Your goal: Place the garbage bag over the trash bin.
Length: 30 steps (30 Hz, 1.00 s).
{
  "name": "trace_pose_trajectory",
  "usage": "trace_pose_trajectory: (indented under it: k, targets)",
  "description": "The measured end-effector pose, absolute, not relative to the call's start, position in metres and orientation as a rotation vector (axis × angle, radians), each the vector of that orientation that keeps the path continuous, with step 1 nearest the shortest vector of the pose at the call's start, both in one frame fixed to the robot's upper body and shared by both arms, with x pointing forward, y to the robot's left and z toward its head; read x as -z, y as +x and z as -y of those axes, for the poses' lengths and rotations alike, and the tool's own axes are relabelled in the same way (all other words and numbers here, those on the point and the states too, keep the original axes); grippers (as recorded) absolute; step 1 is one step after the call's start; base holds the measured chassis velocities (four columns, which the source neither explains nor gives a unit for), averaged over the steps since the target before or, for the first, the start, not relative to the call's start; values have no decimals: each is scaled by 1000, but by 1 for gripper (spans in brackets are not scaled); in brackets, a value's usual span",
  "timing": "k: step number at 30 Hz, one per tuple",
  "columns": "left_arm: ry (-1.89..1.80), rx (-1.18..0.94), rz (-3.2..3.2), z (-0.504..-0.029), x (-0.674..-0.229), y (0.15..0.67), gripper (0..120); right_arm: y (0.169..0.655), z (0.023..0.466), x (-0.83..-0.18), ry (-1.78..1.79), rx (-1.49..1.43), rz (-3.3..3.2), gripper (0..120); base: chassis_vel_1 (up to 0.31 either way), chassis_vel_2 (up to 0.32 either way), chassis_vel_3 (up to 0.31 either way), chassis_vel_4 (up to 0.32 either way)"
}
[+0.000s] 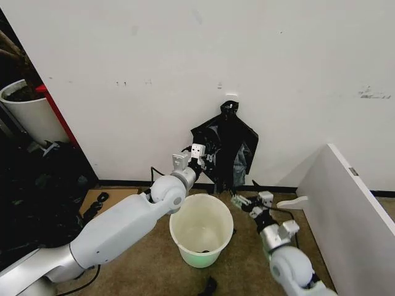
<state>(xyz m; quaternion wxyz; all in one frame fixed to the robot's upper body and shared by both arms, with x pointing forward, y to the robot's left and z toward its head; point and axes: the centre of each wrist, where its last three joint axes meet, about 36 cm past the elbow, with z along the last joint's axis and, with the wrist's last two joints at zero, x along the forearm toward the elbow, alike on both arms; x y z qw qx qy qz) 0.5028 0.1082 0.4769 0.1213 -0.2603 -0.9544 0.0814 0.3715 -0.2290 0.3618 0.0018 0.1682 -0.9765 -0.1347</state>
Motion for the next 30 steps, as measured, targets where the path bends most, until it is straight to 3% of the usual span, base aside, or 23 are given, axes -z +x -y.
trace_pose_trajectory:
  k: [6,9,19,23,25,30]
  targets:
    - [-763,-236,2786,-108,-478,503,0,395,232,-348,461,340,3066,90,0,0,0,0]
    - [-769,-236,2785,-107,-478,502,0,410,231,-338,385,288,3070,73,0,0,0,0]
    - [-780,-240,2784,-105,-480,502,0,421,226,-337,341,258,3067,41,0,0,0,0]
    - [-777,-244,2783,-106,-479,502,0,417,224,-338,352,227,3081,22,0,0,0,0]
    - [-776,-244,2782,-106,-479,502,0,416,224,-338,354,220,3085,21,0,0,0,0]
    - [-771,-250,2778,-107,-477,500,0,413,223,-341,368,175,3107,0,0,0,0,0]
